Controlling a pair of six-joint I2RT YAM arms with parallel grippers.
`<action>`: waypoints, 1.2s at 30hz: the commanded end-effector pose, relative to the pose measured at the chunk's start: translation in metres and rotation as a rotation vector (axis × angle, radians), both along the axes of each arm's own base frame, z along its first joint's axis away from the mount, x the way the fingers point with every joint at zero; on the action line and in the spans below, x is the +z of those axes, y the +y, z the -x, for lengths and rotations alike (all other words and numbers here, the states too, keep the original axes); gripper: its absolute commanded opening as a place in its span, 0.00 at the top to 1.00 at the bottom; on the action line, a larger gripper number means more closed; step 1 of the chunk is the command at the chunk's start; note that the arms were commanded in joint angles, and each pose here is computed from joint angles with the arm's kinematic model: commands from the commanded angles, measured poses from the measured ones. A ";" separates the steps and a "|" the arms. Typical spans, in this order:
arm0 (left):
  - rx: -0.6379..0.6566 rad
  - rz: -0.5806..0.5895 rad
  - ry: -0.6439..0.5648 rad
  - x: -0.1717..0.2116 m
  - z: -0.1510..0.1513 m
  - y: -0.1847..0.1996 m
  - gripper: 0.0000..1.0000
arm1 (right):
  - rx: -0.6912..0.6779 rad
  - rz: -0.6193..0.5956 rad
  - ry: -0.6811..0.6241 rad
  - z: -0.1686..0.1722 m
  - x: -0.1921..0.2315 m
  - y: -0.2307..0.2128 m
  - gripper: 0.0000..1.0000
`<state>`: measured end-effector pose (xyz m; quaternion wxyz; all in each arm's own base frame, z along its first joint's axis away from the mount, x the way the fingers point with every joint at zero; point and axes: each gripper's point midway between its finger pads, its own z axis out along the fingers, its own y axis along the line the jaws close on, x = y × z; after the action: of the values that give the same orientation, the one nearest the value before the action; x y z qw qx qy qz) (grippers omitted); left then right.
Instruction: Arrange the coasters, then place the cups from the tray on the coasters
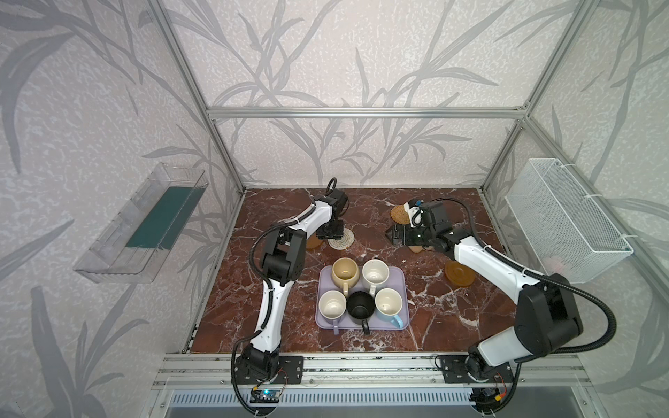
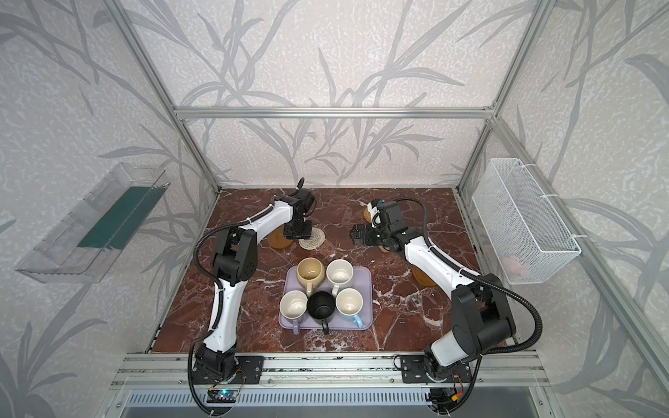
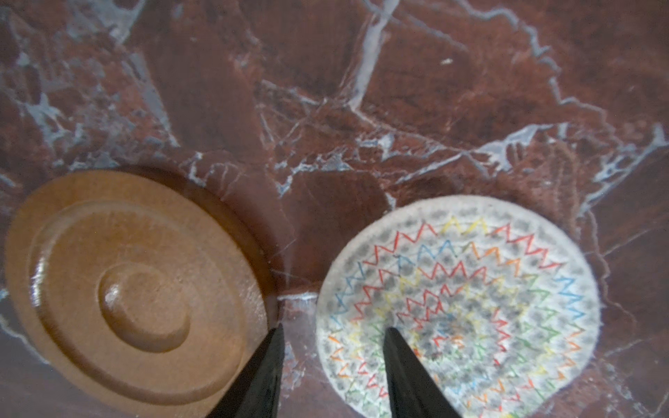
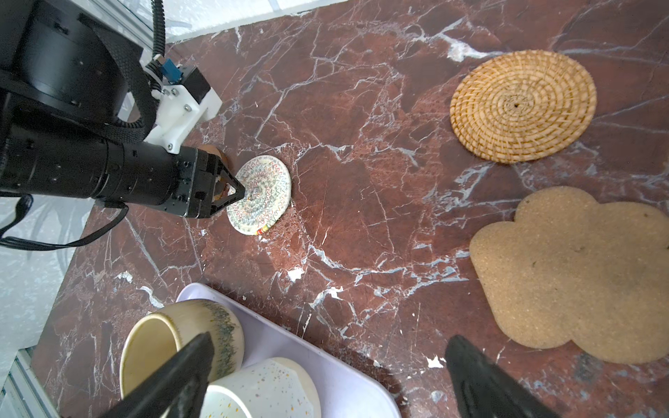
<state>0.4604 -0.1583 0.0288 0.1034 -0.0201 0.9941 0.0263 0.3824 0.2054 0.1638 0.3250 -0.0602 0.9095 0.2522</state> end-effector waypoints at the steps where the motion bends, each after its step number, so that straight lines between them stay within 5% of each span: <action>1: 0.023 0.012 -0.015 0.028 0.007 0.004 0.51 | 0.008 -0.013 -0.012 -0.001 0.005 0.004 0.01; 12: 0.037 0.121 -0.148 0.096 0.006 -0.005 0.41 | -0.021 0.005 0.005 -0.003 0.004 -0.001 0.01; 13: 0.031 0.139 -0.160 0.103 0.007 -0.007 0.36 | -0.025 0.003 0.007 -0.004 0.004 -0.001 0.01; 15: 0.033 0.182 -0.193 0.120 0.011 -0.009 0.06 | -0.024 0.006 0.007 -0.007 0.004 0.000 0.01; 16: 0.044 0.192 -0.214 0.129 0.012 -0.007 0.01 | -0.021 0.015 0.008 -0.008 0.004 0.000 0.01; 21: 0.037 0.286 -0.316 0.172 0.026 -0.001 0.01 | -0.009 0.091 -0.015 -0.021 0.003 -0.004 0.01; 27: -0.007 0.549 -0.403 0.204 0.045 -0.019 0.01 | -0.023 0.162 0.005 -0.047 -0.002 -0.019 0.01; 36: -0.021 0.591 -0.368 0.201 0.053 -0.032 0.01 | -0.073 0.139 0.024 -0.097 -0.021 -0.031 0.00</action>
<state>0.4067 -0.1806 0.2278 0.2693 -0.0478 0.9278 -0.2538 0.4683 0.1746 0.1479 0.3250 -0.0456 0.9288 0.1722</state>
